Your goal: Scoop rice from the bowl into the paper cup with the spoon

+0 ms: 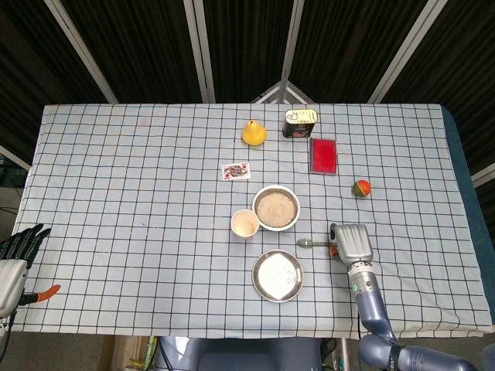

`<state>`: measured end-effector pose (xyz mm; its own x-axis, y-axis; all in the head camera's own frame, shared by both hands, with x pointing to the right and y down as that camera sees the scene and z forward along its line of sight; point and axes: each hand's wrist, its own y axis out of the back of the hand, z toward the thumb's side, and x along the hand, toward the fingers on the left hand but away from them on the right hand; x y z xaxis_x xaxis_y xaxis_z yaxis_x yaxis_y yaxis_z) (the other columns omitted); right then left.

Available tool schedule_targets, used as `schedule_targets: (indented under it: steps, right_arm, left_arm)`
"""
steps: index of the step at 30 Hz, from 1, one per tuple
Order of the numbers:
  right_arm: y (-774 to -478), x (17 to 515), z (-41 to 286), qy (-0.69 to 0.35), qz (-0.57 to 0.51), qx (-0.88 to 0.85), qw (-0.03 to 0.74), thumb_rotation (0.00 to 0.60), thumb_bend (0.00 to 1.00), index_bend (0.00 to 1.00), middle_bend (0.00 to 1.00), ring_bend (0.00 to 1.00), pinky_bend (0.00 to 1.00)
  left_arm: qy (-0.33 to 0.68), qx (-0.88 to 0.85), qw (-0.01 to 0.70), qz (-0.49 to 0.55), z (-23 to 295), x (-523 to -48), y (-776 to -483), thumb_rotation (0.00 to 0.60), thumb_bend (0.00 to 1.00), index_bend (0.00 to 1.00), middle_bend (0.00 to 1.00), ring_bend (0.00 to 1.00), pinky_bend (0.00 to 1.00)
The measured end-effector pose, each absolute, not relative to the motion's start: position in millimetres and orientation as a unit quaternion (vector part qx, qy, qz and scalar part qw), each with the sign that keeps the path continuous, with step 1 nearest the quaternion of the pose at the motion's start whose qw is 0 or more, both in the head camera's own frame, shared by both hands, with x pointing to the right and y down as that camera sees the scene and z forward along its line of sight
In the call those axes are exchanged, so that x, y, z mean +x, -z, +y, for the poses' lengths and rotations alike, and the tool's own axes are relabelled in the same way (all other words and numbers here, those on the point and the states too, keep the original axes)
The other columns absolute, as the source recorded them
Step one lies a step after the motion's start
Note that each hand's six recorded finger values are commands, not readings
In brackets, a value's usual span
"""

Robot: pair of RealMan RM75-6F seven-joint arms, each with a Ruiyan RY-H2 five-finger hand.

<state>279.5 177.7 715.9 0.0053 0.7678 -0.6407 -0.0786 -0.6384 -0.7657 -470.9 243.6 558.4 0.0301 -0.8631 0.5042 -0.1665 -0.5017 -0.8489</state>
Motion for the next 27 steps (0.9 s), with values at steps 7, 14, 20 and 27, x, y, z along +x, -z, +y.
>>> schedule_targets:
  steps: [7,14,20,27]
  right_arm:
    - [-722.5,280.4,180.0,-0.655,-0.268,-0.63,0.32,0.6,0.4,0.53,0.96,1.0,0.98]
    - [-724.3,280.8,179.9,-0.656,-0.27,-0.629,0.318,0.6,0.41,0.53,0.96,1.0,0.98]
    - [-726.4,283.3,180.3,-0.659,-0.269,-0.628,0.316,0.6,0.42,0.53,0.96,1.0,0.98]
    - [-728.2,285.7,180.5,-0.661,-0.269,-0.626,0.314,0.6,0.43,0.55,0.96,1.0,0.98]
  left_arm:
    - [0.573,-0.649,0.3,0.4,242.4,-472.5,-558.1,0.6,0.02,0.0,0.0,0.0,0.0]
    - [0.574,-0.649,0.301,0.399,242.5,-472.1,-558.4,0.6,0.02,0.0,0.0,0.0,0.0]
    - [0.574,-0.649,0.3,0.399,242.5,-472.1,-558.5,0.6,0.02,0.0,0.0,0.0,0.0]
    - [0.575,-0.649,0.299,0.399,242.6,-472.2,-558.9,0.6,0.02,0.0,0.0,0.0,0.0]
